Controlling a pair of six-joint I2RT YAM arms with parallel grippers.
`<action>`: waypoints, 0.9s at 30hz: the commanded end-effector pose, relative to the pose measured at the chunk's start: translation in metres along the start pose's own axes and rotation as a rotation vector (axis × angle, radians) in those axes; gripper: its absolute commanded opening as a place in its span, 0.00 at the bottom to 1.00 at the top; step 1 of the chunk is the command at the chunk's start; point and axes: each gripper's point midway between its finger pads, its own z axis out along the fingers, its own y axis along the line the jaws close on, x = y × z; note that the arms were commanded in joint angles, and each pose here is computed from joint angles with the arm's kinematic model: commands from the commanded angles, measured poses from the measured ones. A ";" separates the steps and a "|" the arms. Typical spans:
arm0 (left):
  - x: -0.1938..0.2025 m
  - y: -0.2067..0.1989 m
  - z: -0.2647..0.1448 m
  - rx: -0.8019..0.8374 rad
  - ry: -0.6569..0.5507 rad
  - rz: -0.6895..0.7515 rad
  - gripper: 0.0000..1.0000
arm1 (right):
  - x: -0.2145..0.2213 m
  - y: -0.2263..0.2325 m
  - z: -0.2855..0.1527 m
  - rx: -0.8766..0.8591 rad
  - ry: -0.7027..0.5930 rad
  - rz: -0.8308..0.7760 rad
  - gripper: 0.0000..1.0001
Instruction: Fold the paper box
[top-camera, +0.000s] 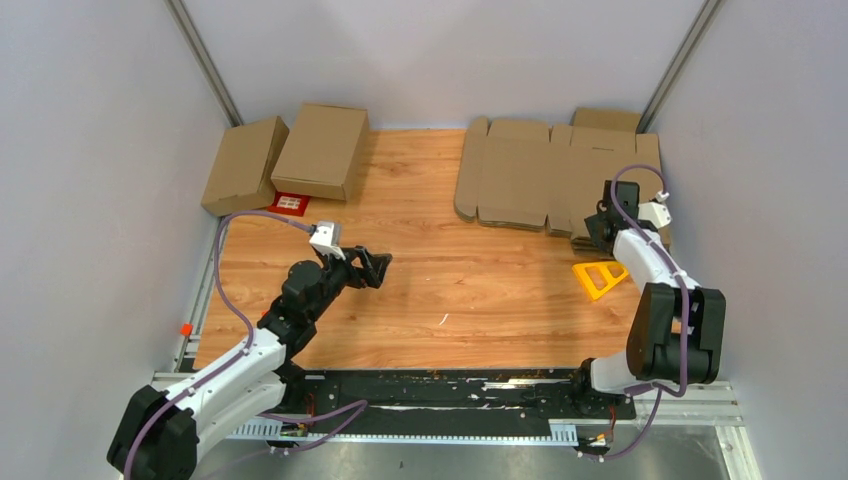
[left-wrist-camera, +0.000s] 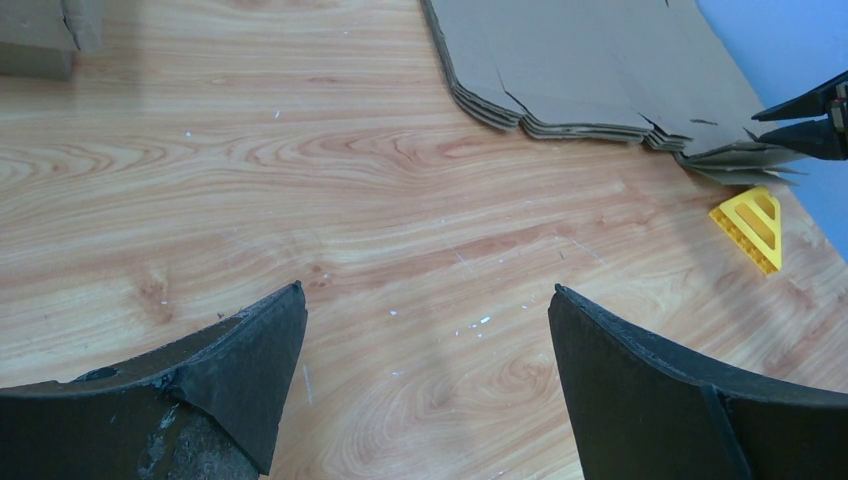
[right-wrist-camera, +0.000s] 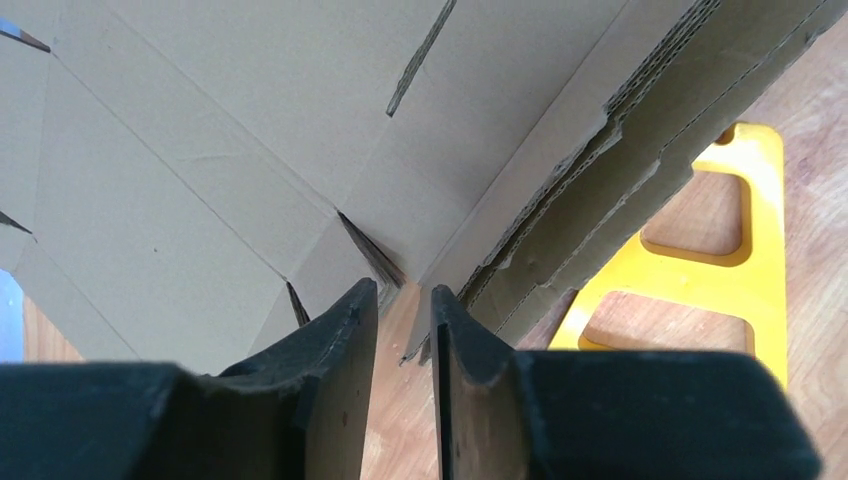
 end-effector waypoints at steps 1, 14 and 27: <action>-0.025 -0.009 0.002 0.019 -0.065 0.016 0.98 | -0.025 0.010 -0.016 -0.025 -0.075 0.005 0.31; -0.023 -0.010 0.002 0.024 -0.061 0.015 0.98 | -0.027 -0.008 -0.009 0.001 -0.099 0.045 0.34; -0.022 -0.009 0.003 0.023 -0.057 0.015 0.97 | -0.031 -0.004 0.002 -0.004 -0.107 0.063 0.26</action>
